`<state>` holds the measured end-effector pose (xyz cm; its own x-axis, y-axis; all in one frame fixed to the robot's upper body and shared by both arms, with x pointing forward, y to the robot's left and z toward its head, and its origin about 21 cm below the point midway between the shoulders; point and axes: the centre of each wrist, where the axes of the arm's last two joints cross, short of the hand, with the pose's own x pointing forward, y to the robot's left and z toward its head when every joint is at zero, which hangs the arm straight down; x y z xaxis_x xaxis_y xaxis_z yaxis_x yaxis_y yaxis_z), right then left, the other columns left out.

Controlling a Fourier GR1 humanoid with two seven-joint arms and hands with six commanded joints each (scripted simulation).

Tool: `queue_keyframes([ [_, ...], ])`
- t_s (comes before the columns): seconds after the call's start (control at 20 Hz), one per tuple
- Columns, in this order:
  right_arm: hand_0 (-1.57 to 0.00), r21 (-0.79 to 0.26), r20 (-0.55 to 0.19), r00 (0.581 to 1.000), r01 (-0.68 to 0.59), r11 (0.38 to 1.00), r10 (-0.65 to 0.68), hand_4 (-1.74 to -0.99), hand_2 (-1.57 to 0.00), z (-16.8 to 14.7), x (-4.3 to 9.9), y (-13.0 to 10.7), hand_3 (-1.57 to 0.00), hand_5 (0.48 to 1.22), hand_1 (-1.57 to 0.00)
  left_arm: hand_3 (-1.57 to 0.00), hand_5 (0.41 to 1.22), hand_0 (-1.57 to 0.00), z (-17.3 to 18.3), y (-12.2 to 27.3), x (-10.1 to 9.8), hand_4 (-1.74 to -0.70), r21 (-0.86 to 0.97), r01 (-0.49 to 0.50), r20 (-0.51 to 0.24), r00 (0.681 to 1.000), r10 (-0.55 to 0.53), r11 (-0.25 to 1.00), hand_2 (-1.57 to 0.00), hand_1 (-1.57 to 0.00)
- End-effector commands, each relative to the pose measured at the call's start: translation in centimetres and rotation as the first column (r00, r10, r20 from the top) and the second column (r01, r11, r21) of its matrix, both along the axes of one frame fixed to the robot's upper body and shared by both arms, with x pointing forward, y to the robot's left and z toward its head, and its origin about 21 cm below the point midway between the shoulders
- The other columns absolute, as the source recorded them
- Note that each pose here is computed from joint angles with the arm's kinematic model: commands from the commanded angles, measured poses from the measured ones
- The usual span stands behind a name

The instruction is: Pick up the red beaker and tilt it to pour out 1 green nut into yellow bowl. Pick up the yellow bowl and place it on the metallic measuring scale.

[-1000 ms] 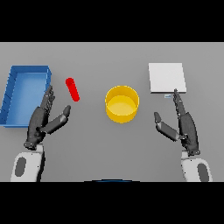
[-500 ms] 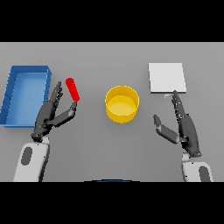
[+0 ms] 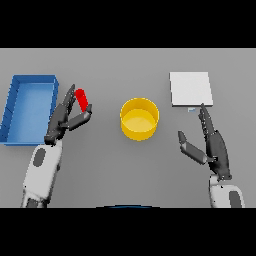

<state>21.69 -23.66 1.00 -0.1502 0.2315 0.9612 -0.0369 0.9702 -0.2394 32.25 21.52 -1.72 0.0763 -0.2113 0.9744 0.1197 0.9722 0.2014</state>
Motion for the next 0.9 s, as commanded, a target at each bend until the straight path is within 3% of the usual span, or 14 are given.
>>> queue_keyframes([
  [0.0,0.0,-0.008,-0.007,1.0,0.003,1.0,-0.003,-1.338,0.0,0.1,0.0,-0.2,0.0,0.688,0.0,0.0,0.714,0.0,0.0,-0.6,0.4,-1.33,-0.007,0.002,0.0,1.0,-0.002,1.0,0.0,0.0],
  [0.4,0.0,0.013,-0.006,1.0,-0.003,1.0,0.003,-1.324,0.0,0.3,0.5,0.0,0.0,0.683,0.0,0.0,0.706,0.0,0.7,-1.1,3.6,-1.31,0.006,0.028,0.005,1.0,-0.028,1.0,0.0,0.0],
  [0.7,0.0,-0.003,-0.01,1.0,0.009,1.0,-0.009,-1.295,0.0,0.2,0.4,0.0,0.0,0.683,0.0,0.0,0.752,0.0,0.0,-1.9,4.7,-1.39,-0.014,0.034,0.022,0.999,-0.034,0.999,-0.03,0.0],
  [0.75,0.0,-0.008,0.005,1.0,0.007,1.0,-0.007,-1.291,0.0,0.6,0.7,0.0,0.0,0.684,0.0,-0.08,0.77,-0.08,0.1,-2.1,4.8,-1.42,-0.031,0.03,0.022,0.999,-0.03,0.999,-0.12,-0.08],
  [0.8,0.0,-0.005,0.004,1.0,0.008,1.0,-0.008,-1.289,0.0,0.6,0.5,-0.4,0.0,0.684,0.0,-0.22,0.795,-0.25,-0.3,-2.1,4.7,-1.44,-0.049,0.013,0.016,1.0,-0.013,0.999,-0.31,-0.28],
  [0.85,0.0,-0.01,0.001,1.0,0.006,1.0,-0.006,-1.286,0.0,0.6,0.6,-0.3,0.0,0.685,0.0,-0.49,0.881,-0.46,-0.1,-2.4,5.0,-1.44,-0.056,-0.001,0.008,1.0,0.001,0.998,-0.5,-0.48],
])
